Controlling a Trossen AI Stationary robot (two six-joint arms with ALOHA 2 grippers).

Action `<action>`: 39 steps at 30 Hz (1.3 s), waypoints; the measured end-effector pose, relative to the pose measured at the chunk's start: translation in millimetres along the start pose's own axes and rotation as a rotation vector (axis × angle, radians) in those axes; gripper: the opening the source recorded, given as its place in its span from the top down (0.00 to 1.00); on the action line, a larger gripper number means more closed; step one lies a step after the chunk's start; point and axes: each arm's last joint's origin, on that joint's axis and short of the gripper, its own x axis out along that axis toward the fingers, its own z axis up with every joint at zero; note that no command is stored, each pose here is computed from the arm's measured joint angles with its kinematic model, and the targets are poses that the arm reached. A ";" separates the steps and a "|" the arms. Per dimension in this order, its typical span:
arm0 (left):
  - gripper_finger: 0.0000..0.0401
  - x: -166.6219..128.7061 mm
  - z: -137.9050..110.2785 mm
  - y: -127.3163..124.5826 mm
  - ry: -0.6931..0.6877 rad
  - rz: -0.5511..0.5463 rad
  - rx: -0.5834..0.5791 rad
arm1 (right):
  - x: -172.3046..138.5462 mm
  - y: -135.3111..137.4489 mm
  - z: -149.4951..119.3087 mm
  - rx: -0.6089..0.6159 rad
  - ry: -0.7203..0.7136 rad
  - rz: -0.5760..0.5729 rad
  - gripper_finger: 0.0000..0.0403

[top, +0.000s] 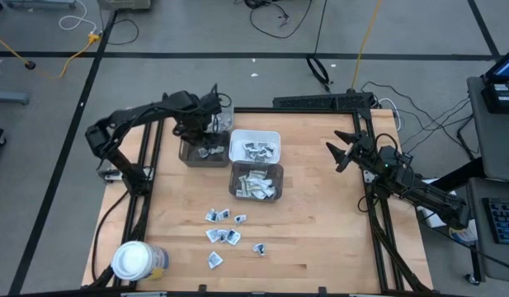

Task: Pick & Place First Aid Supplies
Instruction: Put the blue alcohol pad into the left black bin

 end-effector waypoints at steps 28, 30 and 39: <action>0.39 32.2 -226.5 -130.0 0.085 -0.017 0.279 | 0.0 0.0 0.1 0.000 0.000 0.000 0.26; 0.39 34.3 -245.5 -130.8 0.109 -0.019 0.275 | 0.0 0.0 0.1 0.000 -0.001 0.000 0.26; 0.37 57.1 -293.8 -143.4 0.169 -0.043 0.208 | 0.0 0.0 0.1 0.000 0.000 0.000 0.26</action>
